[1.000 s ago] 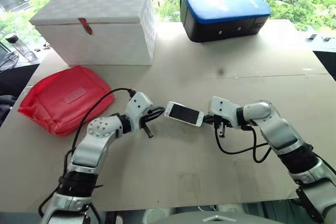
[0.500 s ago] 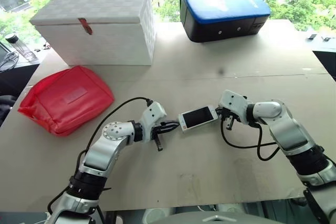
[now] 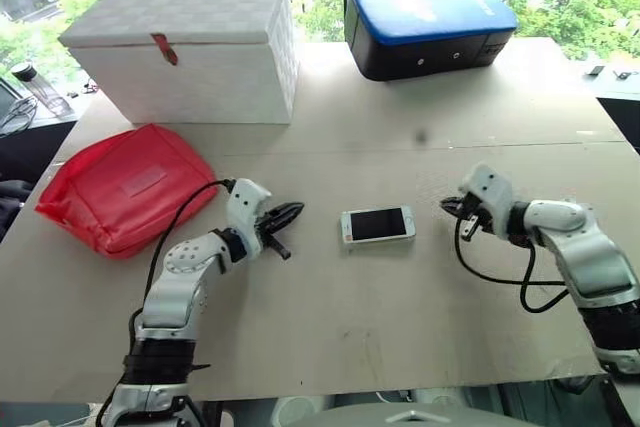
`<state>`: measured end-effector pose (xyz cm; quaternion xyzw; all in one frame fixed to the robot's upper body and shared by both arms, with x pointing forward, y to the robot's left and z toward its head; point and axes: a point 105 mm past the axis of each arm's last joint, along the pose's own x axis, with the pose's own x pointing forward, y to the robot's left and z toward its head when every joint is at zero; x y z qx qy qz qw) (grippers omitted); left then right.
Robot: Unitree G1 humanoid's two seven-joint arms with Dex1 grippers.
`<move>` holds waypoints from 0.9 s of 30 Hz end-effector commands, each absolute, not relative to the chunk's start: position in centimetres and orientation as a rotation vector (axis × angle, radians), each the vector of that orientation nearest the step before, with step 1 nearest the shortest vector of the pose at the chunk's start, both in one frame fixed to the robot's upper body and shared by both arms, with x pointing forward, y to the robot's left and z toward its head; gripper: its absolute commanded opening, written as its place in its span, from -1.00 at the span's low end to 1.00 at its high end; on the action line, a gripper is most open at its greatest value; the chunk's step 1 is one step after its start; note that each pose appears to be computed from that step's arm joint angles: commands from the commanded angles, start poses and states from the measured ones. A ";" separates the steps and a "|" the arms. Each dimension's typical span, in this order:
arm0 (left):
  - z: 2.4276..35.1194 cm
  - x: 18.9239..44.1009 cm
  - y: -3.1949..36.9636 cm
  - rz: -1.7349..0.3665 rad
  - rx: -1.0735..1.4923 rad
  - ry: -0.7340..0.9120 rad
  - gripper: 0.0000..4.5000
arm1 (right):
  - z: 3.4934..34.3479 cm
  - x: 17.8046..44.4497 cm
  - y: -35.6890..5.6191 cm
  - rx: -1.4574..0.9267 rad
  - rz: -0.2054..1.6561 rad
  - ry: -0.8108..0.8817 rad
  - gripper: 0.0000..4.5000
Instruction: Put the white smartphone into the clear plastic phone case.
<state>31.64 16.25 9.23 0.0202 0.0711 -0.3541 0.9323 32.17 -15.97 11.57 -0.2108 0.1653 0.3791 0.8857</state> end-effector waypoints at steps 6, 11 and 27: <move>8.6 29.9 9.4 -1.059 0.018 0.232 -0.96 | 14.3 30.5 -12.0 -0.236 0.984 0.259 -1.00; 6.3 29.4 8.0 -1.109 0.076 0.299 -0.96 | 13.3 30.4 -9.7 -0.261 1.047 0.291 -1.00; 4.9 29.6 7.4 -1.046 0.126 0.331 -0.96 | 2.6 31.3 -12.1 -0.429 0.974 0.907 -1.00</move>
